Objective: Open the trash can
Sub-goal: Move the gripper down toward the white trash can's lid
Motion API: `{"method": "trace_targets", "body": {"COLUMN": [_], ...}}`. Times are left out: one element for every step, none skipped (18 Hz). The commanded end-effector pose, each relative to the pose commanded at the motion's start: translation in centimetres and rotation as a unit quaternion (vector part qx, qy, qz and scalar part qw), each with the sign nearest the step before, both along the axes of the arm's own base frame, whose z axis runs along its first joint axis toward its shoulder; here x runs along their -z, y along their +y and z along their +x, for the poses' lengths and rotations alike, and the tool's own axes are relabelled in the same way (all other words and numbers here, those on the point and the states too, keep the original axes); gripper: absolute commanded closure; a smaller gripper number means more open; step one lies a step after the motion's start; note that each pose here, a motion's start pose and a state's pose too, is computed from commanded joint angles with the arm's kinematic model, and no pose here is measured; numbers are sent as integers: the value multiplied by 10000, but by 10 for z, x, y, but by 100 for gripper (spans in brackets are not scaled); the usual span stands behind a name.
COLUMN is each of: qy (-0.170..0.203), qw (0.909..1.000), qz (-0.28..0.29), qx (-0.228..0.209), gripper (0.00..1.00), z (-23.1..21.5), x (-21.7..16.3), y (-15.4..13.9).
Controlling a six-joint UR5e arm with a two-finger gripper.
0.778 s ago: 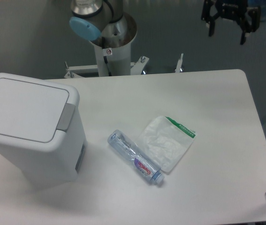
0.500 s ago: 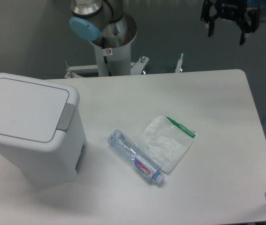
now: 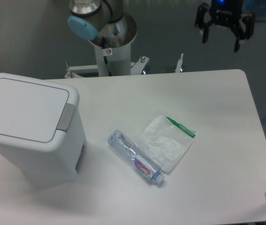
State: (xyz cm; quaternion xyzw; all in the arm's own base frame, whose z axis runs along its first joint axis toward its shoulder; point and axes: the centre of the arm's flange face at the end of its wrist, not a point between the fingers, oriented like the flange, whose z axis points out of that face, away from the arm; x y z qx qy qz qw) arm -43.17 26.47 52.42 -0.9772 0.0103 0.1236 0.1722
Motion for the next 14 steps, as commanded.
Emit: {"method": "trace_targets", "body": {"qy": [-29, -100, -212, -307, -405, -546, -707, -862, -985, -1088, -1175, -1229, -1297, -1367], "qw": [9998, 9991, 9978, 9958, 9934, 9895, 9847, 9795, 9751, 9716, 9687, 9667, 9655, 9650], "qz": [158, 289, 404, 556, 774, 1025, 1267, 1486, 1668, 1817, 1946, 2042, 2094, 2101], "qx": [-134, -287, -487, -657, -749, -859, -961, -1049, -1084, -1055, -997, -936, -846, -768], "gripper": [0, 0, 0, 0, 0, 0, 0, 0, 0, 0, 0, 0, 0, 0], "z": [7, 16, 24, 31, 41, 47, 51, 56, 61, 65, 70, 77, 82, 88], "x": [-2, -4, -5, -8, -13, -15, -16, -17, -19, -18, -17, -17, -15, -11], "y": [15, 29, 41, 52, 67, 79, 89, 98, 106, 116, 126, 135, 147, 157]}}
